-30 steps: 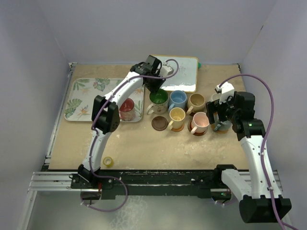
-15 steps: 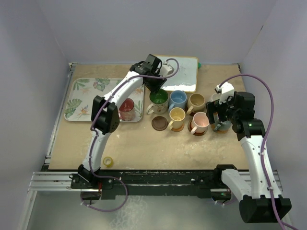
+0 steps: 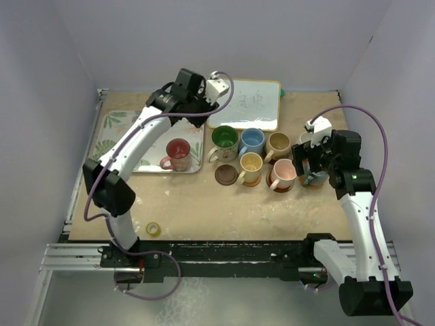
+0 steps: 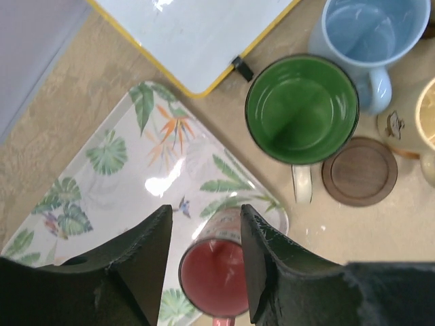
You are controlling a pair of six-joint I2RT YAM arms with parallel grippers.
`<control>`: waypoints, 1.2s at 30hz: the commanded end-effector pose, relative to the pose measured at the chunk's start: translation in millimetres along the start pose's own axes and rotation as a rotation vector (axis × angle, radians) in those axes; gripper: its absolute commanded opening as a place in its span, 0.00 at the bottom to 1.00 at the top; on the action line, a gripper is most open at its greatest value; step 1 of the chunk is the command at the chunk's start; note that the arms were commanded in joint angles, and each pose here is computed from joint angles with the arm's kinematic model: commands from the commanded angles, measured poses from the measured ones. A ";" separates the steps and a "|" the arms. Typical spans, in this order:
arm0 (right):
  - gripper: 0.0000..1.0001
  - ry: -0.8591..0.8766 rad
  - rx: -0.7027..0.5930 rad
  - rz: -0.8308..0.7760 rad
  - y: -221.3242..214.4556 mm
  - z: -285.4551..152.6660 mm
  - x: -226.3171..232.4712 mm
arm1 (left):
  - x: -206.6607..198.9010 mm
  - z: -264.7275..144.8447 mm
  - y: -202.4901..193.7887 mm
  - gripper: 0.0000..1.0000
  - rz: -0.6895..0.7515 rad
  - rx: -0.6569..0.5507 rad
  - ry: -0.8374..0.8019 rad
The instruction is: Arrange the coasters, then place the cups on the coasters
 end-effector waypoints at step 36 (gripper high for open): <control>1.00 -0.017 -0.012 -0.013 2.5 -0.8 -4.1 | 72.5 19.2 -149.3 0.45 -0.282 0.255 -0.015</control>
Point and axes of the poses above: each gripper's point midway between its finger pads, its own z axis out along the fingers, its own x axis along the line the jaws close on, y = z × x, the point moved 1 cm from there along -z, back along the fingers, and after that the axes turned 15 degrees about -z, right-handed, at the moved point
